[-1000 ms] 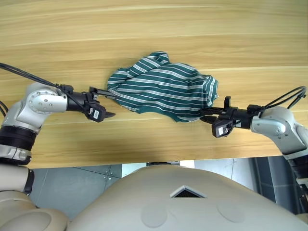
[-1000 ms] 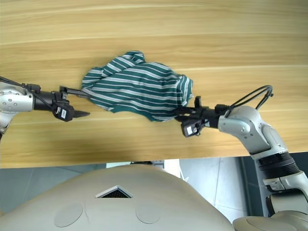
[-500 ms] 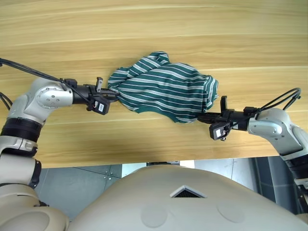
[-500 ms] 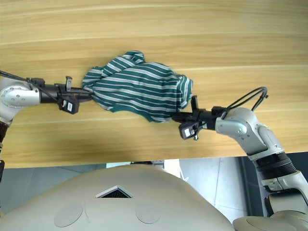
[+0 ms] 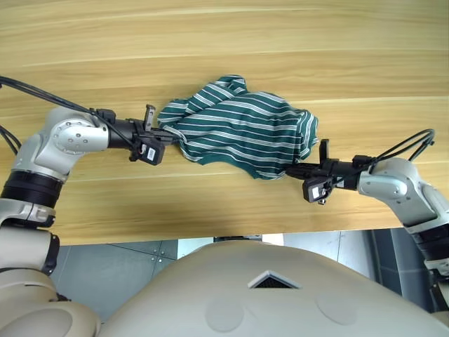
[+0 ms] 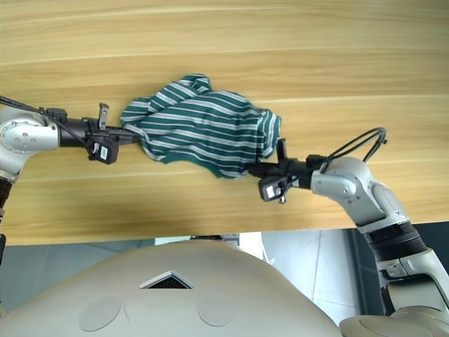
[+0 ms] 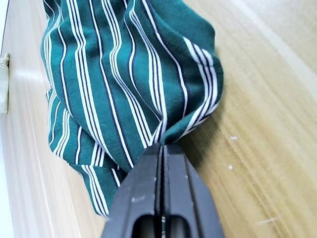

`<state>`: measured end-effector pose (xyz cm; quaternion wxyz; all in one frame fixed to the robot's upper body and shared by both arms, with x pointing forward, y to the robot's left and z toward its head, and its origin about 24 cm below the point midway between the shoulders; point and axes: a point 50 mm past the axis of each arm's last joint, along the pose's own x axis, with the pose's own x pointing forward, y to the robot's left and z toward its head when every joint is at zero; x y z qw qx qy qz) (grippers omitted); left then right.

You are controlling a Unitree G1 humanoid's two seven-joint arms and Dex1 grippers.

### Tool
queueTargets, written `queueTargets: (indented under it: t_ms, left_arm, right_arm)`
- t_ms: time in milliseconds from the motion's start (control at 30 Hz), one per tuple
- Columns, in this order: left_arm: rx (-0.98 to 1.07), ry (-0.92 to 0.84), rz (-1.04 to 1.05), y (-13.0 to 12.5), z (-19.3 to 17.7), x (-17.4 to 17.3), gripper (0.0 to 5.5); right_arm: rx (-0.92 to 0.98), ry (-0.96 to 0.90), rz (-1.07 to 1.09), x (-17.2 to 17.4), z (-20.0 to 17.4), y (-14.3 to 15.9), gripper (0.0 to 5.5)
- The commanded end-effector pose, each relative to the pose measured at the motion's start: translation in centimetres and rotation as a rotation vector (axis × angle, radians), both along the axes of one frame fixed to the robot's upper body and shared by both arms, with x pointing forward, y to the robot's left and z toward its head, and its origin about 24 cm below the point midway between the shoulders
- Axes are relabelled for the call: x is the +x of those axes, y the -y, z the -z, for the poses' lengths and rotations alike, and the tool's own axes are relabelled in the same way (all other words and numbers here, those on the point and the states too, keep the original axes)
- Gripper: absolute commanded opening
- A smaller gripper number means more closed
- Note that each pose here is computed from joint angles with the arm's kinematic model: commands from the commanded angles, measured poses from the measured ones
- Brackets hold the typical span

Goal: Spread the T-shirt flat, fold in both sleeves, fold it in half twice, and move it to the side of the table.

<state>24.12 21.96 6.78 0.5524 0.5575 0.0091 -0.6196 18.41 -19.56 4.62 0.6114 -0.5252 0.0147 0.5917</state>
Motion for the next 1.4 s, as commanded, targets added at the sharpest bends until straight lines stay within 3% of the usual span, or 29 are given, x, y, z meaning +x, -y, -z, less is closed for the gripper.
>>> queueTargets:
  t_ms: [33,200,367,533,667,800,867,1067,1133,1233,1300,1400]
  left_arm:
    - [-0.053,0.018,-0.018,-0.1,-1.6,0.3,0.02]
    - [-0.226,0.13,-0.055,0.1,-5.5,1.3,0.02]
    - [-0.449,0.469,-0.126,-0.8,-10.2,3.6,0.02]
    - [-0.707,0.843,-0.237,-2.6,-17.8,5.3,0.02]
    - [-0.668,0.712,-0.168,-2.9,-16.6,2.6,0.02]
    - [-0.564,0.27,-0.046,-3.6,-12.4,-4.0,0.02]
    - [-0.555,0.156,0.048,-3.2,-11.9,-7.1,0.02]
    - [-0.89,0.08,0.264,-4.8,-16.1,-11.8,0.02]
    - [-1.003,0.085,0.275,-5.1,-17.6,-11.1,0.02]
    - [-0.993,0.109,0.214,-4.8,-17.2,-8.1,0.02]
    - [-0.837,0.054,0.153,-3.9,-14.6,-4.9,0.02]
    - [-0.472,-0.087,0.11,-0.4,-9.6,0.3,0.02]
  right_arm:
    - [-0.015,0.099,0.1,1.9,-2.1,2.1,0.0]
    - [0.044,0.317,0.295,4.9,-6.3,5.5,0.0]
    - [0.236,0.545,0.353,7.6,-10.8,5.5,0.0]
    - [0.506,0.818,0.454,9.1,-17.3,6.0,0.0]
    - [0.556,0.787,0.417,7.3,-18.2,6.5,0.0]
    - [0.456,0.49,0.172,1.8,-14.8,5.8,0.0]
    - [0.431,0.347,0.002,-1.6,-13.7,5.3,0.0]
    - [0.703,0.274,-0.272,-6.6,-17.3,5.4,0.0]
    - [0.733,0.244,-0.281,-6.2,-17.8,5.8,0.0]
    - [0.662,0.202,-0.205,-3.9,-16.9,6.2,0.0]
    - [0.534,0.121,-0.148,-1.0,-15.2,5.8,0.0]
    - [0.322,0.007,-0.088,4.1,-12.9,5.5,0.0]
